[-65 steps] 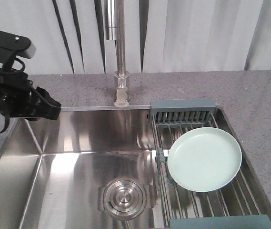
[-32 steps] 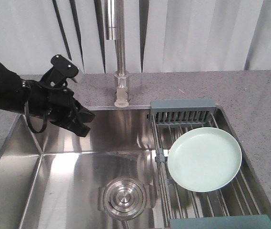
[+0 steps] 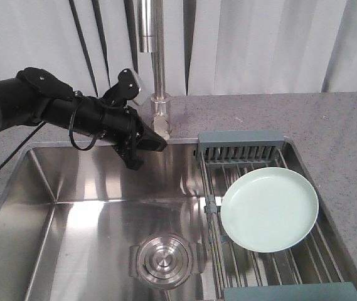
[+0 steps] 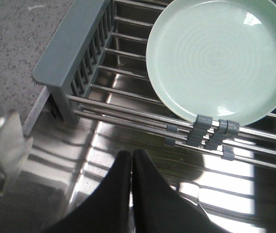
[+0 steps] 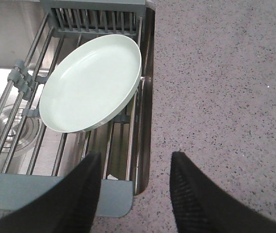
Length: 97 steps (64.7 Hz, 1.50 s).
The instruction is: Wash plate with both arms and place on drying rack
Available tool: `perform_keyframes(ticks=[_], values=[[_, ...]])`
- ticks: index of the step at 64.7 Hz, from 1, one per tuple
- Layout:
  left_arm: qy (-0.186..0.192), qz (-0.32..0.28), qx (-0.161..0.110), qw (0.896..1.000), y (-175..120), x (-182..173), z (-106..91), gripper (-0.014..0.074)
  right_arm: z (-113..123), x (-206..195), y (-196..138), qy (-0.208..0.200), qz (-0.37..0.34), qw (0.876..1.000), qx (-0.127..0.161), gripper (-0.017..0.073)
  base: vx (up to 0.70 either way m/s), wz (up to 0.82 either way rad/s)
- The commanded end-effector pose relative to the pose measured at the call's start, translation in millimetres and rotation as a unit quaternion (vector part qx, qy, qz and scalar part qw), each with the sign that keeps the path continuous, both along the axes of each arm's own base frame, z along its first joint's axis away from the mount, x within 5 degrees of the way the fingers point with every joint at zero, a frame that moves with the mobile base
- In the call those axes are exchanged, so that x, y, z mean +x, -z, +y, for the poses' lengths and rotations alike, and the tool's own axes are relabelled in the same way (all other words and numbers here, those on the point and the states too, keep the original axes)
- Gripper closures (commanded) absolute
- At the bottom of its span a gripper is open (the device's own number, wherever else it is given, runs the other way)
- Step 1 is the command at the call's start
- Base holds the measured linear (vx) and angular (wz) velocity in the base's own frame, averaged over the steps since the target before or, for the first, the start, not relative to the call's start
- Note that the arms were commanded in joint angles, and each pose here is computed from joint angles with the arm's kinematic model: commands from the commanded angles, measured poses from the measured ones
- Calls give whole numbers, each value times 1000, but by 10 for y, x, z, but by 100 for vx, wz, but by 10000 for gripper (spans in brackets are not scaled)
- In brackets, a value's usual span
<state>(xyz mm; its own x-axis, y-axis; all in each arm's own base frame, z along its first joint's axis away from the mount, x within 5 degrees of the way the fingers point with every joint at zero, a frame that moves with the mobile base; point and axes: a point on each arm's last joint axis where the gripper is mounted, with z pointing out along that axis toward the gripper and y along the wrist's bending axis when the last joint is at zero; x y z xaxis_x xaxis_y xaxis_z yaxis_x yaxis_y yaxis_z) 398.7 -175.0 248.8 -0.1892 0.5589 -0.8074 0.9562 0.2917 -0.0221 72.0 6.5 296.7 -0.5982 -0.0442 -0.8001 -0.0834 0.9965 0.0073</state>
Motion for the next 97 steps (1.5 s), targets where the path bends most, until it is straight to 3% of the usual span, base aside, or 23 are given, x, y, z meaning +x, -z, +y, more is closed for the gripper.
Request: perform_keyframes(ticks=[1, 11, 24, 41, 54, 68, 97], values=[[15, -41, -57, 997, -346, 60, -58, 601, -8, 37, -113, 4, -38, 999, -2, 232, 0, 0], [15, -43, -87, 995, -309, 264, -4, 601, -8, 37, -113, 4, -38, 999, -2, 232, 0, 0], [21, -61, -91, 994, -305, 421, 1, 601, -8, 37, -113, 4, -38, 999, -2, 232, 0, 0], [3, -121, -92, 988, -578, 520, 6, 601, -8, 37, -113, 4, -38, 999, -2, 232, 0, 0], [12, -124, -109, 986, -835, 473, -3, 601, -8, 37, -113, 4, -38, 999, -3, 232, 0, 0], [7, -109, -77, 991, -957, 380, 44, 601, -8, 37, -113, 4, -38, 999, -3, 232, 0, 0], [50, -77, -72, 993, -954, 268, 34, 601, -8, 37, -113, 4, -38, 999, -3, 232, 0, 0]])
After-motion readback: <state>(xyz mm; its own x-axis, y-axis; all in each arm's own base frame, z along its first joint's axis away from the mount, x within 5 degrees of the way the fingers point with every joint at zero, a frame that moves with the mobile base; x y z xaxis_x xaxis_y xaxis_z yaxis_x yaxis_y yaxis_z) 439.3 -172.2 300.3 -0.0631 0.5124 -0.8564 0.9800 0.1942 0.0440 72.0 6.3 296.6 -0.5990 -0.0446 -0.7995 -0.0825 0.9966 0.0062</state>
